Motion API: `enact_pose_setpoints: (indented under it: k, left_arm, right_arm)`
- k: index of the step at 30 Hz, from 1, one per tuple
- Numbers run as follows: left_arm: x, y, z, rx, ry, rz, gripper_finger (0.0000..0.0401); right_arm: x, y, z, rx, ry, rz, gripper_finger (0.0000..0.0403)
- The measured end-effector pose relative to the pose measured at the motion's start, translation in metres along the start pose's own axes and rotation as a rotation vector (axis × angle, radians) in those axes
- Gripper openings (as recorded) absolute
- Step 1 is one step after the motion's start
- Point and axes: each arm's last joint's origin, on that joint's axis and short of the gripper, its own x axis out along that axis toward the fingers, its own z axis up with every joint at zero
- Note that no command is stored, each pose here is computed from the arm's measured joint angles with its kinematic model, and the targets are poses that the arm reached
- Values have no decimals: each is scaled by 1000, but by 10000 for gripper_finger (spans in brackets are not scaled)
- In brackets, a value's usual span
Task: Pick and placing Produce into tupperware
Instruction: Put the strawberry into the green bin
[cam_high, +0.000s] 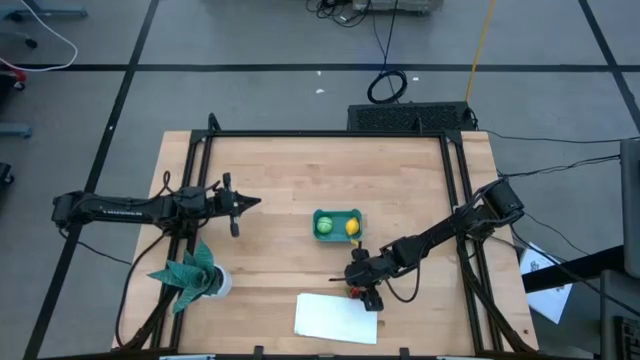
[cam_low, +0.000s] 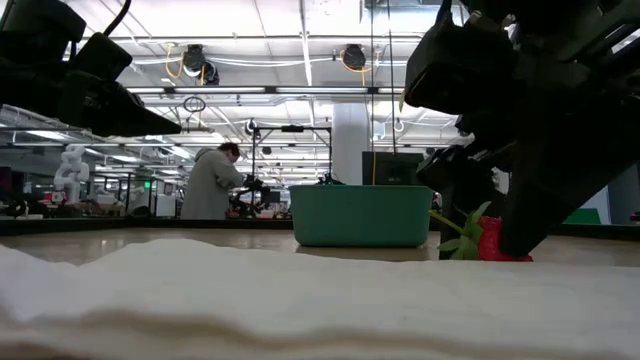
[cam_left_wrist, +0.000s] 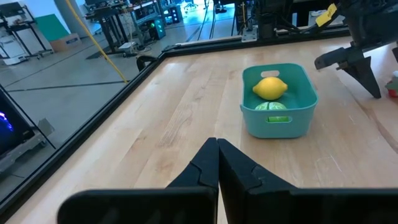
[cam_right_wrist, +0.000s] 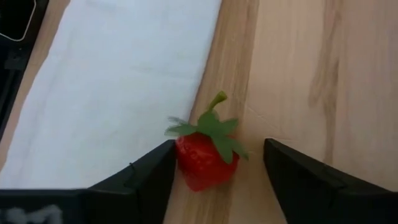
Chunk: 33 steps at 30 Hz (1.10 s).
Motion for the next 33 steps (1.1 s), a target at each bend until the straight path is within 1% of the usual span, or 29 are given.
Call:
enact_pose_setpoints:
  k: [4,8,13,17,28,33]
  left_arm:
    - [0,0,0,0,0,0,1]
    - [0,0,0,0,0,0,1]
    - [0,0,0,0,0,0,1]
    - [0,0,0,0,0,0,1]
    - [0,0,0,0,-1,0,1]
    - [0,0,0,0,0,0,1]
  right_arm:
    - [0,0,0,0,0,7,199]
    - [-1,2,1,-2,6,38,168]
    - [-2,4,6,-9,4,71,142]
    - [-4,6,12,-25,2,69,137]
    - [-11,3,24,-22,72,27,141]
    - [-18,2,32,-22,76,18,140]
